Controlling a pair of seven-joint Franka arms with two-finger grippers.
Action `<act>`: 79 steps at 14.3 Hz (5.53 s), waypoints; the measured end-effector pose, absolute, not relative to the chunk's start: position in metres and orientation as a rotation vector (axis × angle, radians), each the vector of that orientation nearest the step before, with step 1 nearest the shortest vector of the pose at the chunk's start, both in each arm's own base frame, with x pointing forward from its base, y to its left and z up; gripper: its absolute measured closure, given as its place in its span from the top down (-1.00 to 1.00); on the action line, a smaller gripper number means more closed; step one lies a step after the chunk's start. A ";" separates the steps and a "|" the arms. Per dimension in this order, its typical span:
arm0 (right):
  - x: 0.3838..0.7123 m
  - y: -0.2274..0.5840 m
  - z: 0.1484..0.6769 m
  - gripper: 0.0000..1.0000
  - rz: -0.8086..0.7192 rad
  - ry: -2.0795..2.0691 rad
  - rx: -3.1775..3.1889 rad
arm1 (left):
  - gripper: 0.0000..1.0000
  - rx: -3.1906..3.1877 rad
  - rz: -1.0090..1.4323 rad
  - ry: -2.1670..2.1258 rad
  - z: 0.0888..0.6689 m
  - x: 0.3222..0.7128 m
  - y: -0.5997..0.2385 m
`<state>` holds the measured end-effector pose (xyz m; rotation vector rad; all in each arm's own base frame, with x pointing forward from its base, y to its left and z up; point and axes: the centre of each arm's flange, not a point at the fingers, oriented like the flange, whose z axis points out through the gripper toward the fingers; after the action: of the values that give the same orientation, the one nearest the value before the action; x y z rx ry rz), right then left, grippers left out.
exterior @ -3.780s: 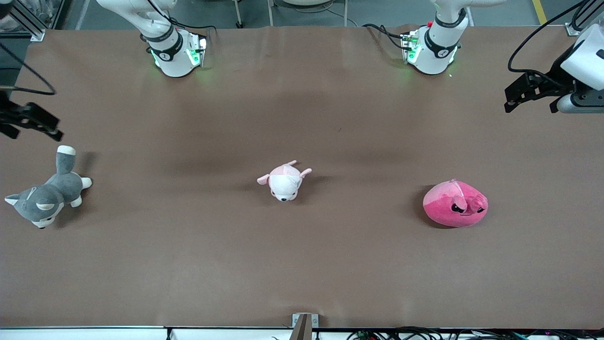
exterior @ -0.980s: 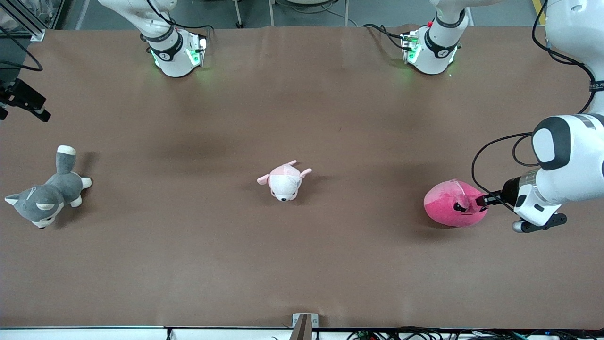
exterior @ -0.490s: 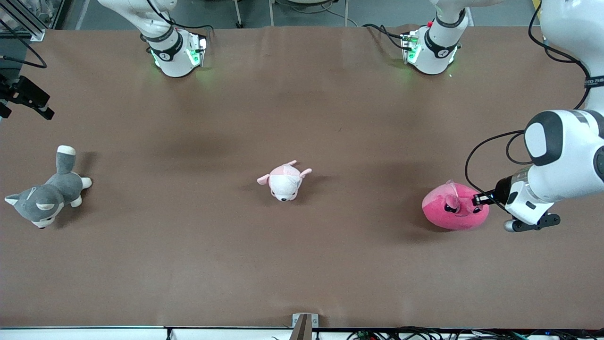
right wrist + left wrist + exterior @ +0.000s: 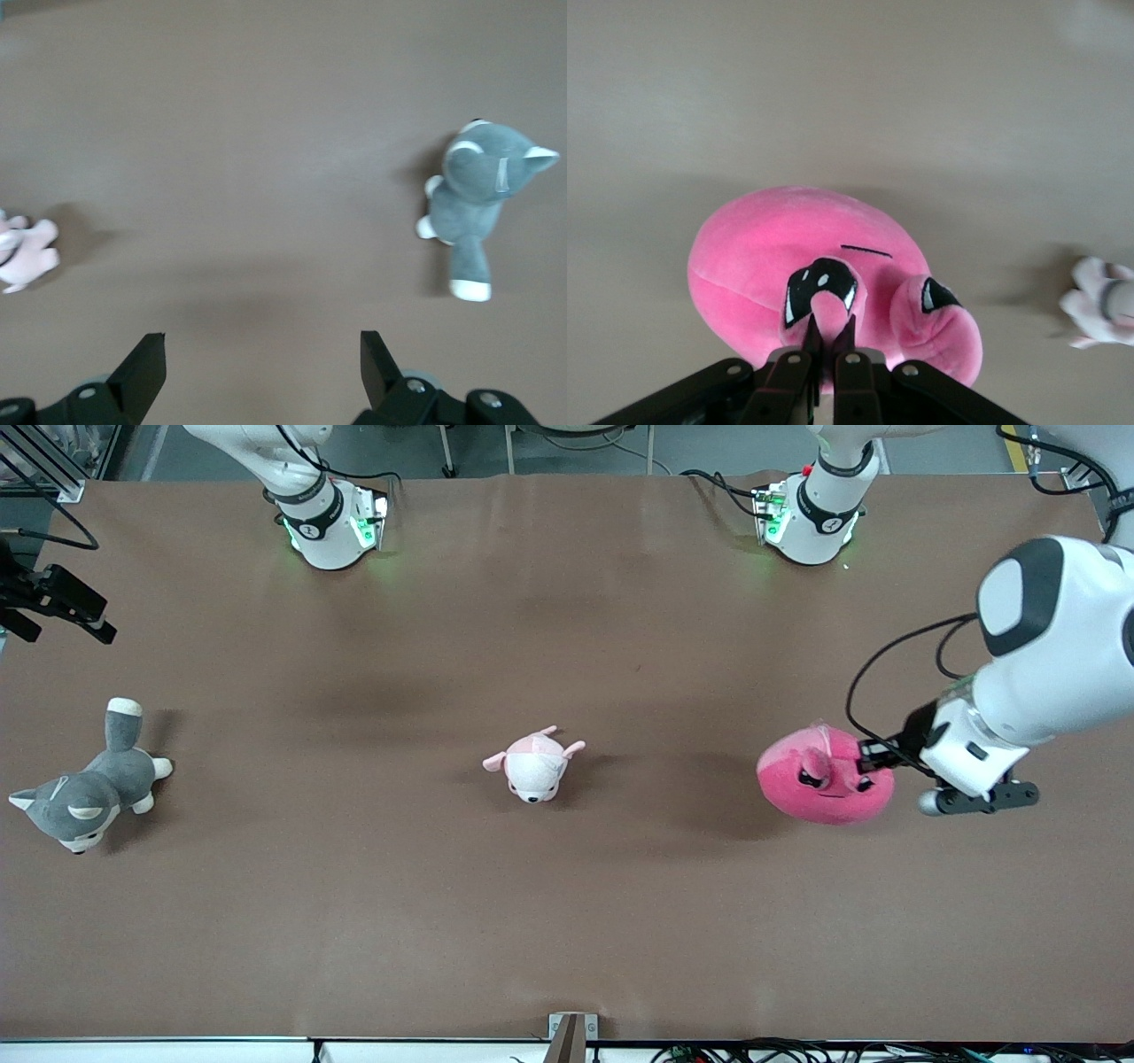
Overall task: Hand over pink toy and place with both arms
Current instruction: 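Carry the pink pig with the left gripper toward the right gripper, then grasp the pink pig with the right gripper beside the left gripper, then open the left gripper and withdraw it while the right gripper holds the pig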
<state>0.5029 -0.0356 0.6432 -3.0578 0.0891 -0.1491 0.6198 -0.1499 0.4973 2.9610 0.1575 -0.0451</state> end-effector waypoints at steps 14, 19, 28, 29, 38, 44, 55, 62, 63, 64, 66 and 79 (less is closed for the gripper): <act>0.521 0.082 0.614 0.46 -0.008 -0.068 -2.636 | -0.86 2.700 -0.022 0.391 0.565 0.512 -0.459; 0.537 0.107 0.587 0.45 0.072 -0.057 -2.536 | -0.86 2.559 -0.057 0.558 0.552 0.488 -0.524; 0.539 0.162 0.580 0.45 0.059 -0.147 -2.528 | -0.86 2.452 -0.088 0.664 0.557 0.470 -0.558; 0.540 0.170 0.575 0.45 0.063 -0.139 -2.530 | -0.86 2.443 -0.092 0.681 0.558 0.470 -0.558; 0.537 0.212 0.560 0.45 0.123 -0.109 -2.538 | -0.86 2.393 -0.094 0.702 0.566 0.458 -0.572; 0.537 0.222 0.549 0.45 0.155 -0.121 -2.541 | -0.86 2.384 -0.089 0.701 0.568 0.458 -0.572; 0.539 0.222 0.542 -0.74 0.172 -0.121 -2.549 | -0.86 2.383 -0.089 0.700 0.568 0.458 -0.572; 0.557 0.157 0.547 -0.76 0.142 -0.074 -2.673 | 0.44 2.360 -0.054 0.742 0.576 0.483 -0.551; 0.561 0.141 0.544 -0.76 0.141 -0.051 -2.674 | 0.67 2.377 -0.033 0.744 0.579 0.494 -0.538; 0.567 0.123 0.538 -0.76 0.143 -0.027 -2.674 | 0.89 2.425 -0.005 0.735 0.581 0.508 -0.518; 0.581 0.084 0.516 -0.76 0.153 0.004 -2.671 | 1.00 2.565 0.040 0.707 0.584 0.538 -0.464; 0.639 -0.038 0.346 -0.76 0.257 0.014 -2.502 | 1.00 3.093 0.084 0.507 0.623 0.605 -0.174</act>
<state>0.6391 -0.0380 0.3464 -2.5016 0.0136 0.2567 0.6049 -0.1735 0.6230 3.0929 0.5066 0.0842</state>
